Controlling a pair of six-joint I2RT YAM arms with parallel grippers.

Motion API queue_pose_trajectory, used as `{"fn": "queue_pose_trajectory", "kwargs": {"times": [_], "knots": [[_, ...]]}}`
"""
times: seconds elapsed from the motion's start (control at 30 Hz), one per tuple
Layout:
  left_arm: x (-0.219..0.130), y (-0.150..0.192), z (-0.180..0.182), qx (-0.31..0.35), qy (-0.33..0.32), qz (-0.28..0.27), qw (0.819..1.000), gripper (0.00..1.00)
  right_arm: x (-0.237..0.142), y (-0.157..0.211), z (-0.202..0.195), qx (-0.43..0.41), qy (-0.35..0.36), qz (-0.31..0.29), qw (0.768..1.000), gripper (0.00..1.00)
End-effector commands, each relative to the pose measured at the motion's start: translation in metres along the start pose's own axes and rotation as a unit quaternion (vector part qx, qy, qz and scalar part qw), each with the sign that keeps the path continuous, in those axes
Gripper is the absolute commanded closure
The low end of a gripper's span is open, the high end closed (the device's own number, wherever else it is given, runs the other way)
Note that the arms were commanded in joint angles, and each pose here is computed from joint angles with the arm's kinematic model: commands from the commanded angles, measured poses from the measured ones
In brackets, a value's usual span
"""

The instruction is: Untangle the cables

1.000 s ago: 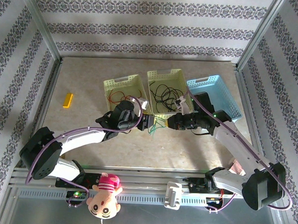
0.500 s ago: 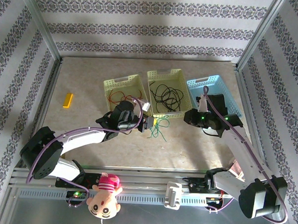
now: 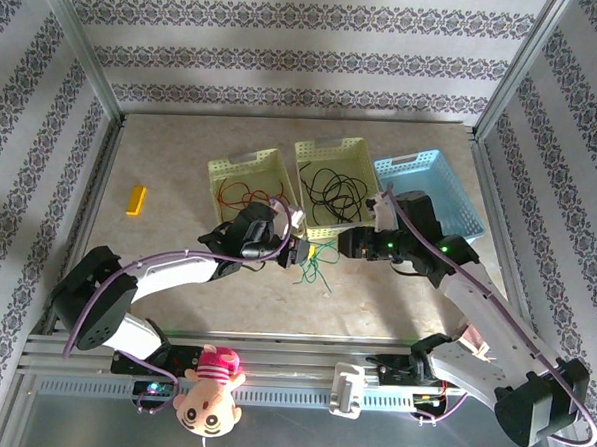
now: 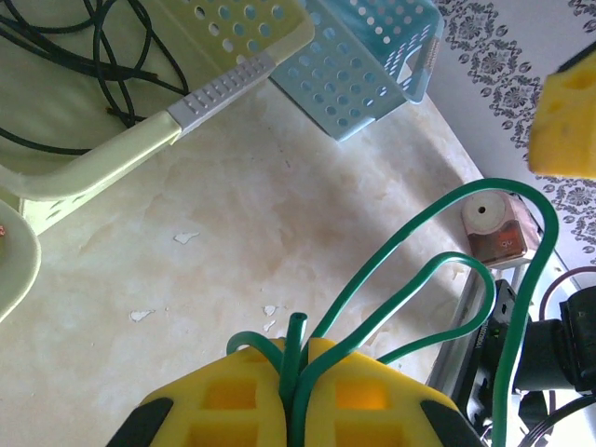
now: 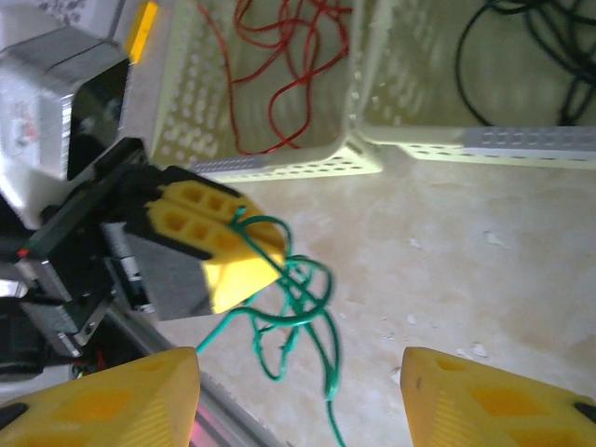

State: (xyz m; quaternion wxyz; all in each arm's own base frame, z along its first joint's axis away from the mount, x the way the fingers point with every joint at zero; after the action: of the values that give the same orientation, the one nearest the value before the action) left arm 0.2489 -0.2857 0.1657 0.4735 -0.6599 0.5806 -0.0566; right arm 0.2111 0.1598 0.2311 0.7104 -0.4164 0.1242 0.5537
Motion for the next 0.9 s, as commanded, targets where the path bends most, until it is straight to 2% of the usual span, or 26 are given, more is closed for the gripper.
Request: {"fn": "queue_pose_trajectory", "kwargs": {"times": [0.0, 0.27, 0.5, 0.63, 0.87], "knots": [[-0.003, -0.014, -0.005, 0.012, 0.009, -0.012, 1.0, 1.0, 0.007, -0.005, 0.005, -0.025, 0.006, 0.006, 1.0, 0.41], [-0.003, -0.014, -0.007, 0.013, 0.009, -0.014, 1.0, 1.0, 0.028, -0.011, -0.005, -0.005, 0.02, 0.016, 1.0, 0.44], [-0.001, -0.011, -0.011, 0.016, 0.014, -0.011, 1.0, 1.0, 0.041, -0.012, -0.01, 0.013, 0.013, 0.02, 1.0, 0.64], [0.002, -0.01, -0.013, 0.017, 0.017, -0.005, 1.0, 1.0, 0.047, -0.016, -0.008, 0.021, 0.002, 0.016, 1.0, 0.69], [0.006, -0.007, -0.016, 0.019, 0.021, 0.003, 1.0, 1.0, 0.051, -0.021, -0.007, 0.034, -0.005, 0.006, 0.999, 0.72]]}}
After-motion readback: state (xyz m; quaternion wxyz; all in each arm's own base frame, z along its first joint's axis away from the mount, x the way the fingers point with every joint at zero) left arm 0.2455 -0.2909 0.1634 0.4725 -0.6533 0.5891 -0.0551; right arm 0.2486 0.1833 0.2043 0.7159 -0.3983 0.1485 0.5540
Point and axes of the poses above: each hand's point on the last joint's axis, 136 mm out from that joint toward the fingers, its own x axis out along the fingers, its own z axis along the line the jaws close on, y = z × x, the point moved 5 cm from there along -x, back along the fingers, and after that the axes turned 4 degrees about x, right-handed, at the moved point
